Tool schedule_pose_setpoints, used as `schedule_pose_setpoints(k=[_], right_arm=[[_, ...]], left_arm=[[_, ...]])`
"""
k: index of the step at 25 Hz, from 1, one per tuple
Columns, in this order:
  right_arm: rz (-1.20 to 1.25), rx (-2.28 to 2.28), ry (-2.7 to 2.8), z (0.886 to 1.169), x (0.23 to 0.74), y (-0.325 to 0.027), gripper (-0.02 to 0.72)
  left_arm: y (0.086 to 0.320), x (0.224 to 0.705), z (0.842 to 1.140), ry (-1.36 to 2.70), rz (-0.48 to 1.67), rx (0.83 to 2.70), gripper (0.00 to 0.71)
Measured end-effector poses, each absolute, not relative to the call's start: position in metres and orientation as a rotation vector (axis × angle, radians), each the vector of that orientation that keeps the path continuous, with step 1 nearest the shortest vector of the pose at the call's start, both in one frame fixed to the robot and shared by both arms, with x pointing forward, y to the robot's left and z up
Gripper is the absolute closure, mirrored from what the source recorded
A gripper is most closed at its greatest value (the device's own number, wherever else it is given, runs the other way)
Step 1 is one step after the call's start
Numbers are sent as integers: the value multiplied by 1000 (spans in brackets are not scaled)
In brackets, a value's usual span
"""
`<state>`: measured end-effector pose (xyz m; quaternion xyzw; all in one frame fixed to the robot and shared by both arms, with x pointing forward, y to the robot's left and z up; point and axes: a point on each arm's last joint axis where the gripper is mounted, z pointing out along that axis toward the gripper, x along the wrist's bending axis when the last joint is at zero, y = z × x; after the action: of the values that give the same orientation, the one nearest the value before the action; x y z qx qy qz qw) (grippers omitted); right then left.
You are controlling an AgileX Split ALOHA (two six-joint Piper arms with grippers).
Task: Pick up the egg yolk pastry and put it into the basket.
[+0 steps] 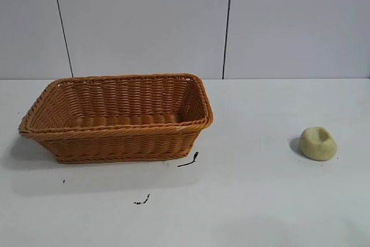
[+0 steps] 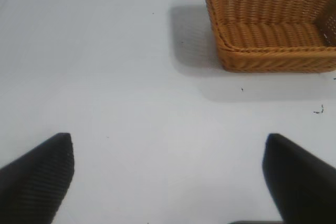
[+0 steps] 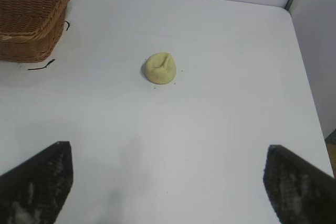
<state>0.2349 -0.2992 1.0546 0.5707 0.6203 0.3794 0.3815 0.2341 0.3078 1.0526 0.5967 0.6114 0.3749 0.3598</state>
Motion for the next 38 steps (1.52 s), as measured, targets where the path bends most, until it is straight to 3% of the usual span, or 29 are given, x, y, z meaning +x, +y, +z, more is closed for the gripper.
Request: schedule_pose_setpoints(k=[12,17,26,38], right_arm=[[972,1452,1578,1056,235,-299,19],[955,1471,1598,1083,248,-299,19],[676,1724,1873,1112,366,-293,19],[369,1955,2100,1064,541,-285,19]], left_arm=[[308,234,1053,1576,967,1538,14],[308,234,1053,1576,967,1538,14],[308,234,1053,1576,967,1538,14],[308,234,1053,1576,967,1538,14]])
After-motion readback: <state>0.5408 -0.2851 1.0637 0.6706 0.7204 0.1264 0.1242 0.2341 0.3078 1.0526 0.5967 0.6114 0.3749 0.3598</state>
